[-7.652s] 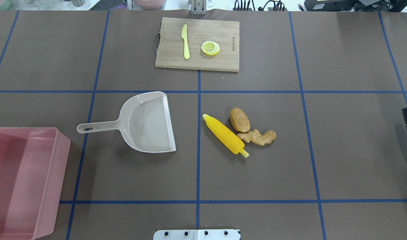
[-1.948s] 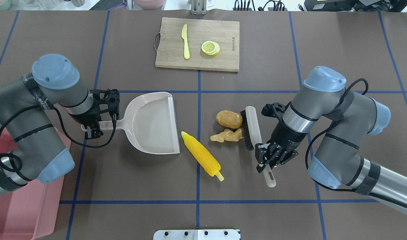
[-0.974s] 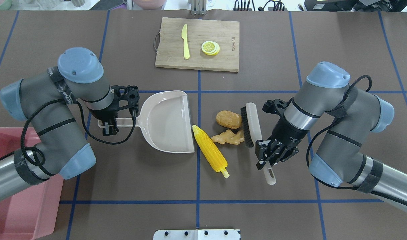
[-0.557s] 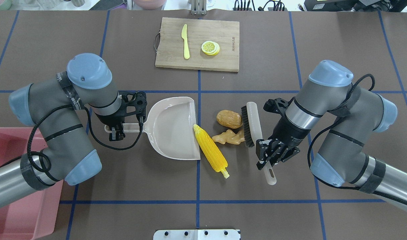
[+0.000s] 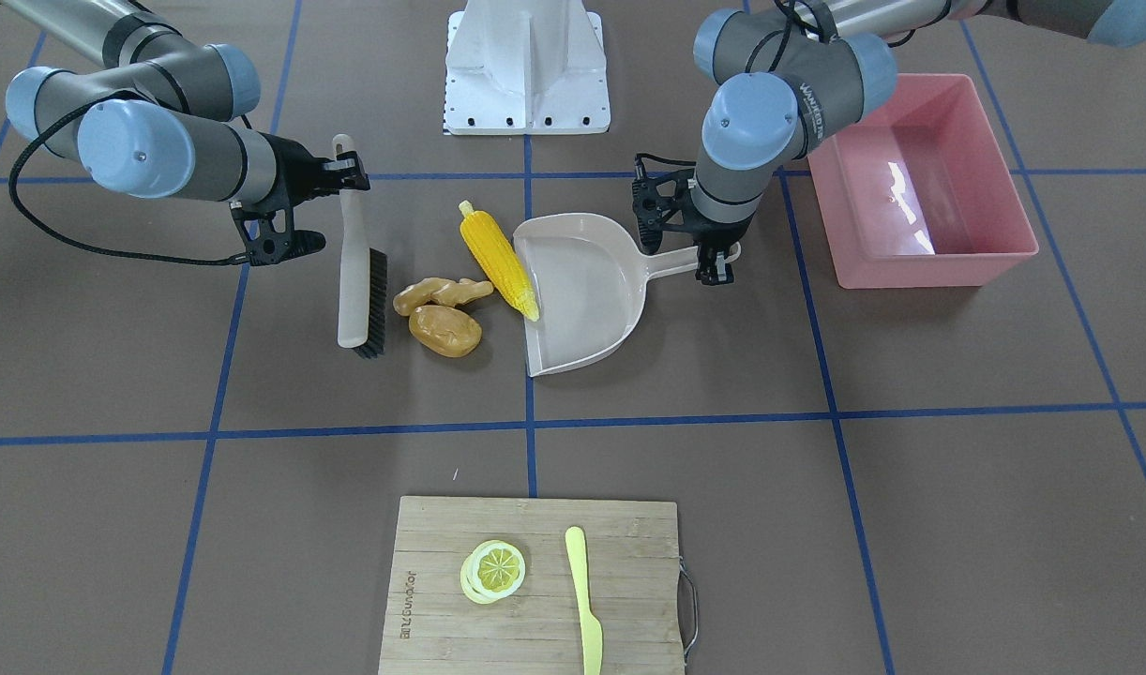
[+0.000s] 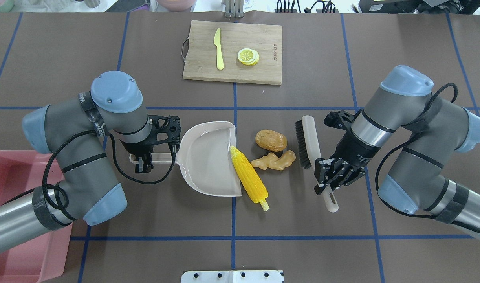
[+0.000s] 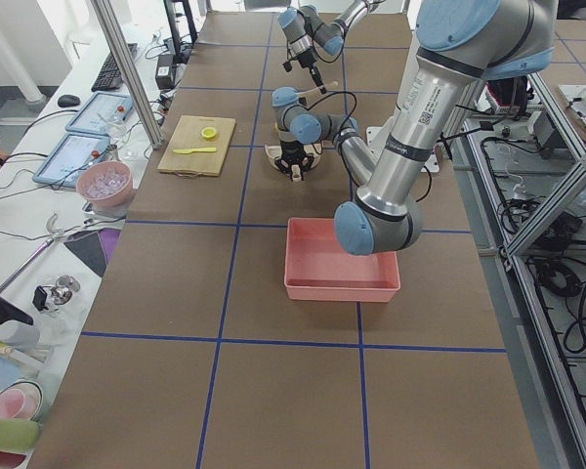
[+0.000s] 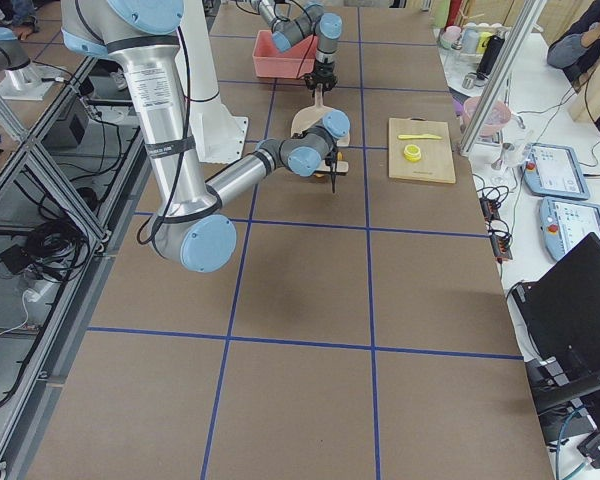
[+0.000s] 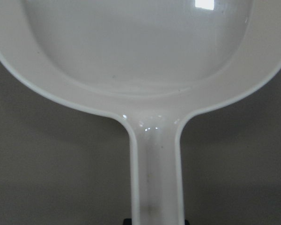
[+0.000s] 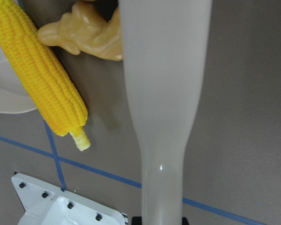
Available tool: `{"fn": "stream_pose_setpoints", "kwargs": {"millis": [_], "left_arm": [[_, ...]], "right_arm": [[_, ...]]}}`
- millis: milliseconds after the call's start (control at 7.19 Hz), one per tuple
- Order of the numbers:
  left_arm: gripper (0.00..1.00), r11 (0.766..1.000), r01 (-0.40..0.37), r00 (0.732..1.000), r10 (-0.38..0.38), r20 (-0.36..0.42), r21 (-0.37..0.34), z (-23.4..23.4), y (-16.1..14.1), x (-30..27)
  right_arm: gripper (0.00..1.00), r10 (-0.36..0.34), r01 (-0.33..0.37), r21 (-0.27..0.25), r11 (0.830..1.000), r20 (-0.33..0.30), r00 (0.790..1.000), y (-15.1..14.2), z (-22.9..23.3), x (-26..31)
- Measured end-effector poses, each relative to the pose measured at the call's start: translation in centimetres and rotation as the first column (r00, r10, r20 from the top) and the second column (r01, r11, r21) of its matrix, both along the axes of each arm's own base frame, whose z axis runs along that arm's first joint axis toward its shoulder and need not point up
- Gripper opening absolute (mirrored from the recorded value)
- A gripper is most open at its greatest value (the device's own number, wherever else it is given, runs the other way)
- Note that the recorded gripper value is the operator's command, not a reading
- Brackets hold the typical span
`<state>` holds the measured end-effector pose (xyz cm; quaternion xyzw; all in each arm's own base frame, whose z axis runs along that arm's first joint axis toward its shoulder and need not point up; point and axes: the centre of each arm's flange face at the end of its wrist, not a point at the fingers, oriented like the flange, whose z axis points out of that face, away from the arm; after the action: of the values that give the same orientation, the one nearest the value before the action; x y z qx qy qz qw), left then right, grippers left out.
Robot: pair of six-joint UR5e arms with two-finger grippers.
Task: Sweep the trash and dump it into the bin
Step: 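Sweep the potato and ginger into the dustpan with the right gripper's brush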
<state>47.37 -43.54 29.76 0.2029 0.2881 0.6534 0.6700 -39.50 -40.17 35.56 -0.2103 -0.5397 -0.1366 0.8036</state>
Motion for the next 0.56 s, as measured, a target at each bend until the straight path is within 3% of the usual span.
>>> {"fn": "stream_pose_setpoints", "kwargs": {"millis": [278, 557], "left_arm": [[0.0, 1.0, -0.002, 1.0, 0.002, 0.009, -0.006, 0.1, 0.1, -0.1], [0.0, 1.0, -0.002, 1.0, 0.003, 0.024, -0.017, 0.4, 0.2, -0.2]], "right_arm": [[0.0, -0.03, 0.029, 0.003, 1.0, 0.022, 0.999, 0.2, 1.8, 1.2], [0.0, -0.072, 0.07, 0.044, 0.997, 0.046, 0.996, 0.5, 2.9, 0.5]]}}
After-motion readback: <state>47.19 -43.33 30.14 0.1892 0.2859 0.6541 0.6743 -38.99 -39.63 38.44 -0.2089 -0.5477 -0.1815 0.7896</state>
